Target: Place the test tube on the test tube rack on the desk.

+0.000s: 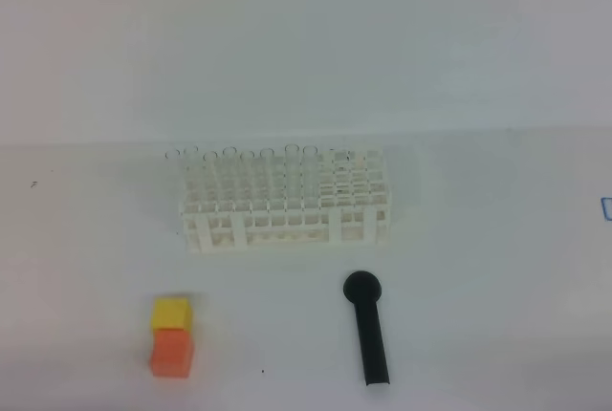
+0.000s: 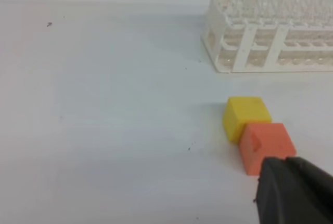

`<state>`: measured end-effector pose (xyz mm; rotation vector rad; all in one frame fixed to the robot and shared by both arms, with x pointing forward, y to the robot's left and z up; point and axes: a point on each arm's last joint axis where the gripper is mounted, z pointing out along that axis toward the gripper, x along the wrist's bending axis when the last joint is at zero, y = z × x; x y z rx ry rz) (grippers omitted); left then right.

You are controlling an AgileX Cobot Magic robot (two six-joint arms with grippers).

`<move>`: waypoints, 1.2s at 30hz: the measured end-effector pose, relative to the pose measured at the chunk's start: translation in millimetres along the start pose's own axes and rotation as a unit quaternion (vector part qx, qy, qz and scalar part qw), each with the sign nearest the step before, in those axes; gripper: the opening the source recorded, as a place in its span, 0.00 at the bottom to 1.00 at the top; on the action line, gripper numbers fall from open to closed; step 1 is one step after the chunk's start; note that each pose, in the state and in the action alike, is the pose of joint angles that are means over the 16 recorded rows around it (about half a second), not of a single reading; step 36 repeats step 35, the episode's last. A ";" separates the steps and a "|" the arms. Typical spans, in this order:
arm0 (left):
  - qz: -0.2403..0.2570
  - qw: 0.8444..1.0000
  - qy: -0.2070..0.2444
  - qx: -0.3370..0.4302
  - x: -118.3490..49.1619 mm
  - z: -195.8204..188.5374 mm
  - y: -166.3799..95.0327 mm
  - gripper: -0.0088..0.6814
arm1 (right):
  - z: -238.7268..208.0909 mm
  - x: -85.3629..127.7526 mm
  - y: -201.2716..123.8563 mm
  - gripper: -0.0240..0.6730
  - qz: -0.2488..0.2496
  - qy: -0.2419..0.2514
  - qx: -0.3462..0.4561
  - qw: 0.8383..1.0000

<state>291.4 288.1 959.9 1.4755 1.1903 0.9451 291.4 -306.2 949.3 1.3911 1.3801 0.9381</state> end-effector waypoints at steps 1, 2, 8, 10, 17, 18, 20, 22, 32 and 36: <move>0.002 1.000 0.002 -0.001 0.3 0.0 0.2 0.01 | 0.0 0.0 0.0 0.03 0.000 0.000 0.000 1.000; 0.004 1.000 0.004 -0.002 0.7 0.0 0.4 0.01 | 0.0 0.0 0.0 0.03 0.000 0.000 0.000 1.000; -0.018 1.000 0.019 -0.008 2.8 0.0 1.6 0.01 | 0.0 0.0 -0.1 0.03 0.000 0.000 0.000 1.000; -0.027 0.999 0.025 -0.010 3.5 -0.1 1.8 0.01 | 0.0 0.0 -0.1 0.03 0.000 0.000 0.000 1.000; -0.038 0.998 0.043 -0.005 5.7 -0.2 0.8 0.01 | 0.0 0.0 -0.1 0.03 0.000 0.000 0.001 1.000; -0.035 0.998 0.046 -0.004 6.0 -0.2 0.7 0.01 | 0.0 0.0 -0.1 0.03 0.000 0.000 0.001 1.000; -0.025 0.998 0.049 -0.002 6.3 -0.3 0.2 0.01 | 0.0 0.0 -0.1 0.03 0.000 0.000 0.001 1.000; -0.015 0.999 0.050 0.001 6.2 -0.3 -0.1 0.01 | 0.0 0.0 -0.1 0.03 0.000 0.000 0.001 1.000; 0.018 0.999 0.044 0.006 5.3 -0.2 -0.8 0.01 | 0.0 0.0 -0.1 0.03 0.000 0.000 0.001 1.000; 0.014 0.999 0.043 0.006 5.0 -0.1 -0.9 0.01 | 0.0 0.0 -0.1 0.03 0.000 0.000 0.001 1.000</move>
